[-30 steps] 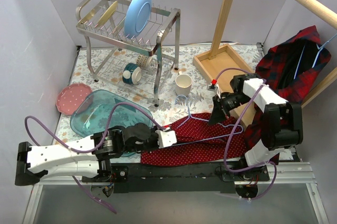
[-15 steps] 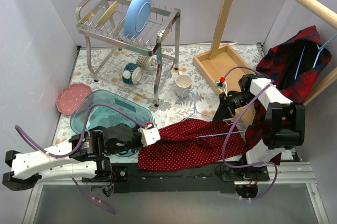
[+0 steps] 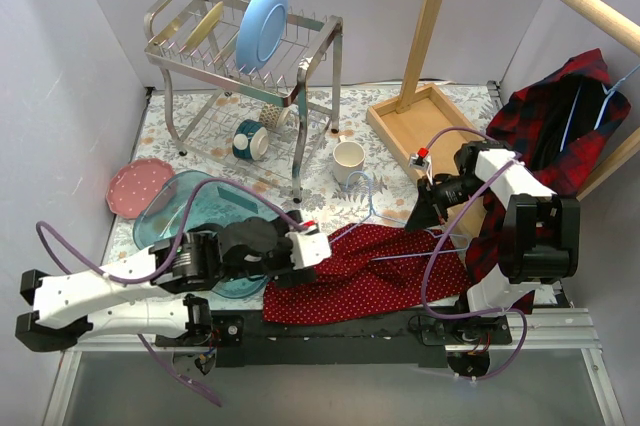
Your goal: Place the skirt on the hanger
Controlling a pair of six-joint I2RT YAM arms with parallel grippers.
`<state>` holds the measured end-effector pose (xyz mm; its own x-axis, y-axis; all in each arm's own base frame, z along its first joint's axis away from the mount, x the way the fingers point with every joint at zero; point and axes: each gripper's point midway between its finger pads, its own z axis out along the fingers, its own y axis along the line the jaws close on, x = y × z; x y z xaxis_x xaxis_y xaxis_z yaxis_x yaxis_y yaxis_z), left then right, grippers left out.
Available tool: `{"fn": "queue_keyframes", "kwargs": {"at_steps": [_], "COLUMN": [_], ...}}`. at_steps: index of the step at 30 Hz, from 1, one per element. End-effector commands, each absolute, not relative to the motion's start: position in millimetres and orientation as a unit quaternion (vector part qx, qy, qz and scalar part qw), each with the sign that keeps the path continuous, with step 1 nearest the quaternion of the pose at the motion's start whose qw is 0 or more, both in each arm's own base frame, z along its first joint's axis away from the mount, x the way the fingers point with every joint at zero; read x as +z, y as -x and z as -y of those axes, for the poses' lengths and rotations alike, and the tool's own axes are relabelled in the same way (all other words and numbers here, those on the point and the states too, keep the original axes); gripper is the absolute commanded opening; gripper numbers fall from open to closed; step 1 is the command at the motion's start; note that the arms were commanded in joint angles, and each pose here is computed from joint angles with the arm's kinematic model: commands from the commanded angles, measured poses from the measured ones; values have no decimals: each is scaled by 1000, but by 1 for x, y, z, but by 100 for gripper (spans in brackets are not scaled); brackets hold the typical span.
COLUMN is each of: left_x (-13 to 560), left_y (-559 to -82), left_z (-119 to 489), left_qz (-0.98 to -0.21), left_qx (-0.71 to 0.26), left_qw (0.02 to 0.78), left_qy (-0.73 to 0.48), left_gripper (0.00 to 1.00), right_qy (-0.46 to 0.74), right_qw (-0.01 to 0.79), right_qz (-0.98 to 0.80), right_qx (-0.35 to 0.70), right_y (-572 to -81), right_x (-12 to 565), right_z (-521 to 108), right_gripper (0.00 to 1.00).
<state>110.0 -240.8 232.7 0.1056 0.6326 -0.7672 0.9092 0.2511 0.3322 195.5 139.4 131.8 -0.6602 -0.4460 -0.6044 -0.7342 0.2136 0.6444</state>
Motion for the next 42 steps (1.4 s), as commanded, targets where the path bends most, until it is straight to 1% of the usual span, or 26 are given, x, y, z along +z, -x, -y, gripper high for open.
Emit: {"fn": "queue_keyframes", "kwargs": {"at_steps": [1,2,4,7,9,12,15,21,27,33,42], "left_x": [262,263,224,174,153,137,123,107,99,97,85], "left_y": [-107,-104,-106,-121,-137,-147,-153,-153,-157,-155,-161], "left_z": [312,329,353,374,384,397,404,414,409,404,398], "left_qz": [-609,-597,-610,-650,-678,-709,-721,-733,-740,-740,-743], "left_qx": [-226,-248,-231,-187,-152,-139,-137,-150,-124,-120,-91], "left_qw": [471,474,433,394,396,382,365,328,319,310,298], "left_qy": [-597,-598,-622,-622,-601,-577,-573,-577,-578,-584,-592], "left_gripper": [70,69,70,70,70,70,69,67,60,57,40], "right_qy": [381,379,379,379,379,378,376,375,376,375,373], "right_qw": [139,138,138,136,135,131,131,133,134,132,130], "right_qz": [-761,-761,-761,-762,-762,-761,-761,-761,-761,-762,-764], "right_qx": [506,508,508,507,507,510,512,513,511,511,510], "right_y": [-189,-189,-189,-189,-187,-186,-188,-188,-189,-189,-188], "right_x": [130,130,130,129,128,125,125,126,127,127,127], "right_z": [-140,-140,-140,-140,-140,-140,-140,-141,-141,-140,-140], "right_gripper": [1,1,1,1,1,1,1,1,1,1,1]}}
